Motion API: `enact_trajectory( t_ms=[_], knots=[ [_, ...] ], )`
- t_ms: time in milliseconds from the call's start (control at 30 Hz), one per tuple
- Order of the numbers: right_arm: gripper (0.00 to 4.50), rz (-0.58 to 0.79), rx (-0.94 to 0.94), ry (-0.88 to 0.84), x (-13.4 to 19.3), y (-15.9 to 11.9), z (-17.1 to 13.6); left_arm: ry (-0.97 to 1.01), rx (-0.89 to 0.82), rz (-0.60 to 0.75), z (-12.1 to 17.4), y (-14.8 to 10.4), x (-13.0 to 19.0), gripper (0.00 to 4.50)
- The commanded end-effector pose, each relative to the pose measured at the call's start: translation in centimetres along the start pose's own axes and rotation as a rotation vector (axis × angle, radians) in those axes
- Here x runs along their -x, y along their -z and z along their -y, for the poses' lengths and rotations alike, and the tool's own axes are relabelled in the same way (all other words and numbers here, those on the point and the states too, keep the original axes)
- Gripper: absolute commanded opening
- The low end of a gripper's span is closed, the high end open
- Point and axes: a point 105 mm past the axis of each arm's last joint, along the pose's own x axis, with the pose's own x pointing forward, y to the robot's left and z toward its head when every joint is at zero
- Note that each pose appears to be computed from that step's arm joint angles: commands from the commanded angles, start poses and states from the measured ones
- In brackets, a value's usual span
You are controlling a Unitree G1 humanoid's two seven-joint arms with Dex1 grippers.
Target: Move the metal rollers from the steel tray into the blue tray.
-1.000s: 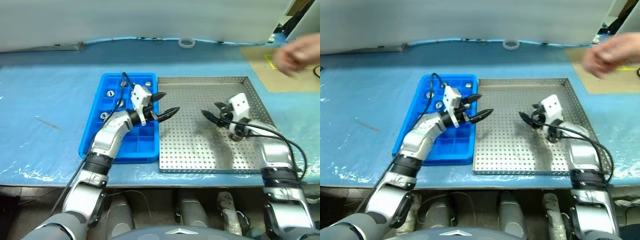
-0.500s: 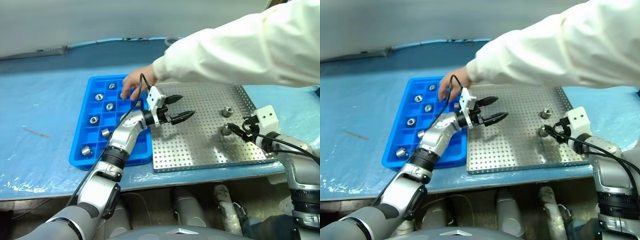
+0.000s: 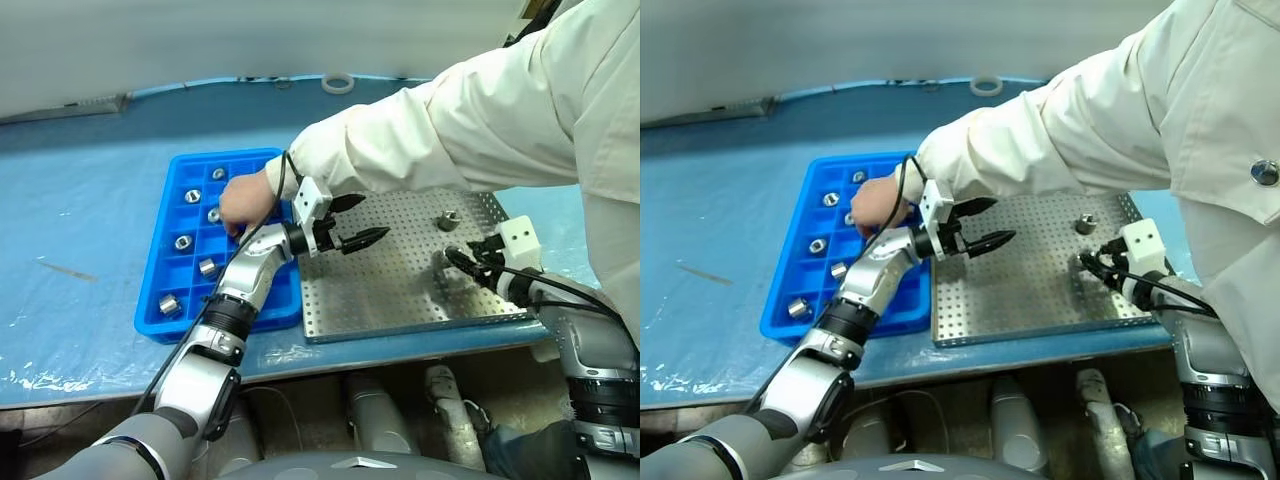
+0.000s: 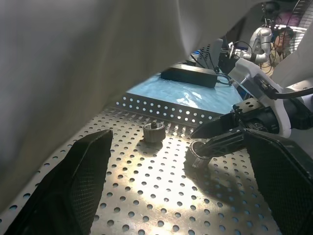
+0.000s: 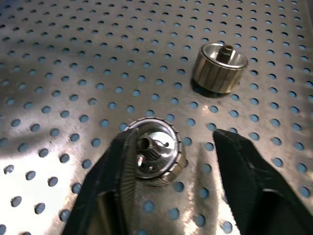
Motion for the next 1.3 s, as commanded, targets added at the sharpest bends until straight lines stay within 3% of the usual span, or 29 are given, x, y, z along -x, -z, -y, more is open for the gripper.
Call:
enact_trajectory(
  t_ms=[33,67,233,400,500,633,933,1300],
  knots=[
    [1.11,0.003,-0.017,-0.006,-0.1,-0.2,-0.1,0.015,-0.047,0.023,0.2,-1.2,-0.2,4.5],
    [0.81,-0.001,-0.02,-0.01,-0.2,-0.2,-0.2,0.014,-0.049,0.022,0.2,-1.2,-0.1,4.5],
    [0.77,-0.02,-0.035,-0.069,-0.5,0.2,-1.3,0.011,-0.055,0.018,0.1,-1.3,0.0,4.5],
    [0.77,0.13,-0.057,-0.146,-0.7,-3.1,-2.9,-0.005,-0.065,0.015,-0.3,-1.6,0.4,4.5],
    [0.77,0.31,-0.141,-0.422,0.5,-7.3,-7.4,-0.073,-0.051,0.049,-1.6,-2.4,1.3,4.5],
    [0.77,0.36,-0.185,-0.678,1.7,-9.2,-11.4,-0.155,-0.048,0.083,-2.8,-3.5,2.6,4.5],
    [0.77,0.386,-0.144,-0.816,-2.3,-11.8,-15.1,-0.351,-0.116,0.082,-4.4,-4.8,7.6,4.5],
    [0.77,0.382,0.003,-0.825,-8.7,-13.4,-17.4,-0.621,-0.165,0.062,-2.5,-5.4,13.8,4.5]
  ],
)
